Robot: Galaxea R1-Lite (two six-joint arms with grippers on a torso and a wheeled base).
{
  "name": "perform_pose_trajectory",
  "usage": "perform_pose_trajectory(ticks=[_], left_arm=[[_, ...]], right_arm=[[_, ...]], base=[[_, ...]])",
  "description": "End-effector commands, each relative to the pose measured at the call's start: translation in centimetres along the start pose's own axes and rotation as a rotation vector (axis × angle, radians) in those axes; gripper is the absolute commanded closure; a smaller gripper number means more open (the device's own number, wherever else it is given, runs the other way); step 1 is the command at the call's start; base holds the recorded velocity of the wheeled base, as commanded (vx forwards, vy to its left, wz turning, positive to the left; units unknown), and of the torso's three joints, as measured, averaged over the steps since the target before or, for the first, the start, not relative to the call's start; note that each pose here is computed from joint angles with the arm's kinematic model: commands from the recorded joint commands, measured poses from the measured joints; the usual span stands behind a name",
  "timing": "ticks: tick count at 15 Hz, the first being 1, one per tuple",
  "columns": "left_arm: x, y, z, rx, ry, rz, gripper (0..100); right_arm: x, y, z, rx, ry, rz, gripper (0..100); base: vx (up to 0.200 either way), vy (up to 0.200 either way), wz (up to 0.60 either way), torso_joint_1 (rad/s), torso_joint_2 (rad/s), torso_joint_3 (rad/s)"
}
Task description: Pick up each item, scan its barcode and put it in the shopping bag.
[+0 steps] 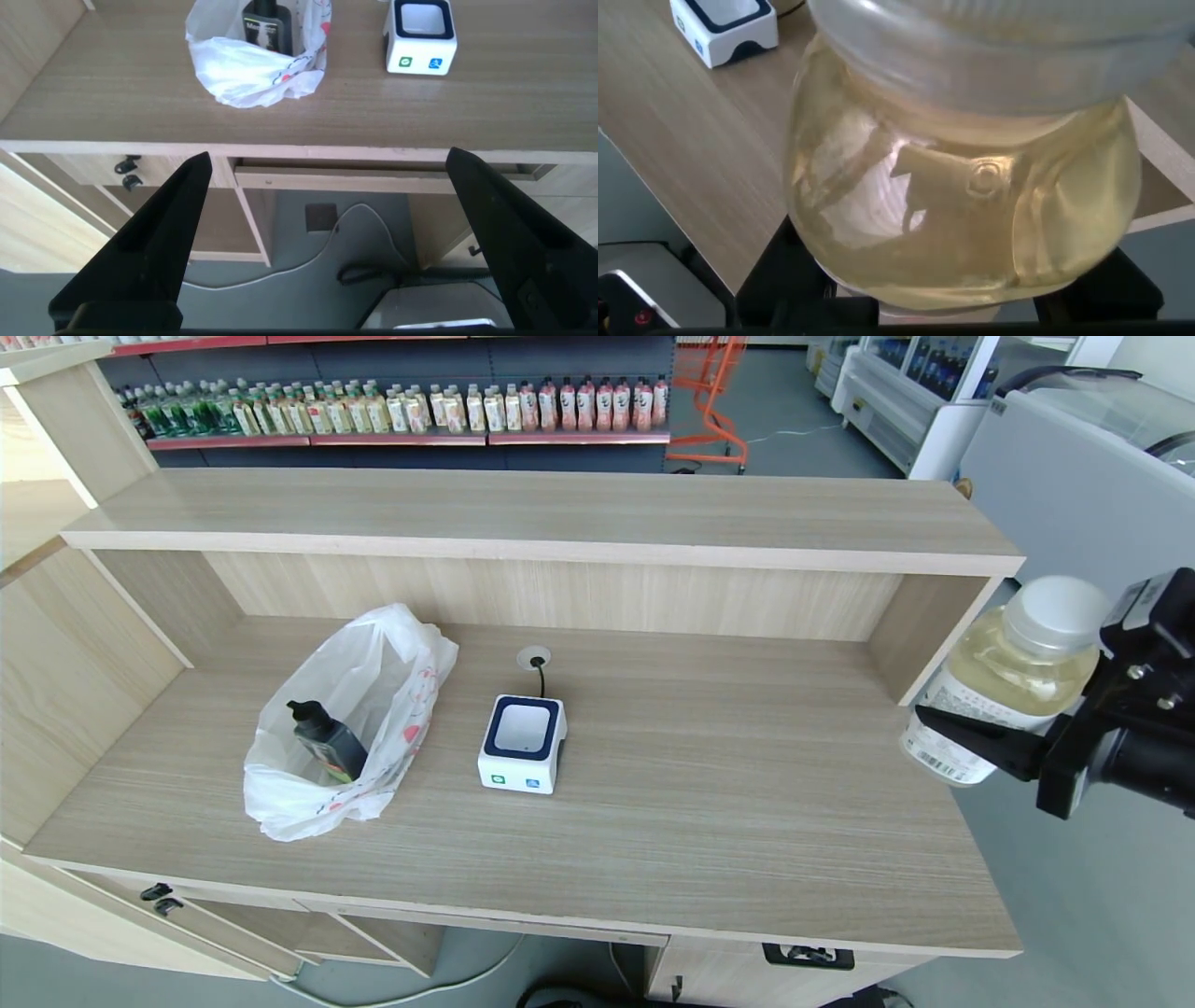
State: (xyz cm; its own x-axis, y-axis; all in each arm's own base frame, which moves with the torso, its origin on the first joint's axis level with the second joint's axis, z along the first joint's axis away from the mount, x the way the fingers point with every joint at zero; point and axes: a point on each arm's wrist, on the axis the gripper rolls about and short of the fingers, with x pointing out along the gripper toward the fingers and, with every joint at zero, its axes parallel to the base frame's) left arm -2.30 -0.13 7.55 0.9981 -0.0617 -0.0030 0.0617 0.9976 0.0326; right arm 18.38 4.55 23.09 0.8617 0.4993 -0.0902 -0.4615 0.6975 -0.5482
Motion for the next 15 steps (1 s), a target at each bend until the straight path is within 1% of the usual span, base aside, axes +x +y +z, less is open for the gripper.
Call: perform_pose_trajectory(ticks=[1, 7, 10, 15], left_arm=[[0.01, 0.0, 0.0, 0.001, 0.002, 0.0, 0], [0.0, 0.0, 0.0, 0.001, 0.0, 0.0, 0], [0.0, 0.0, 0.0, 0.001, 0.0, 0.0, 0], [0.01, 0.0, 0.0, 0.001, 0.002, 0.0, 0]], right_arm=[[-0.86, 0.46, -0.16, 0.004, -0.008, -0.004, 100], [-1.52, 0.63, 0.05, 0.037, -0.023, -0.007, 100], [-1.48, 0.68, 0.1, 0.045, -0.043, 0.022, 100], [-1.3, 0.7, -0.03, 0.075, -0.037, 0.028, 100]], base=[[0.0, 0.0, 0.0, 0.0, 0.0, 0.0], [0.0, 0.0, 0.0, 0.0, 0.0, 0.0], [0.0, 0.2, 0.0, -0.004, 0.0, 0.002], [0.0, 0.2, 0.0, 0.002, 0.01, 0.004]])
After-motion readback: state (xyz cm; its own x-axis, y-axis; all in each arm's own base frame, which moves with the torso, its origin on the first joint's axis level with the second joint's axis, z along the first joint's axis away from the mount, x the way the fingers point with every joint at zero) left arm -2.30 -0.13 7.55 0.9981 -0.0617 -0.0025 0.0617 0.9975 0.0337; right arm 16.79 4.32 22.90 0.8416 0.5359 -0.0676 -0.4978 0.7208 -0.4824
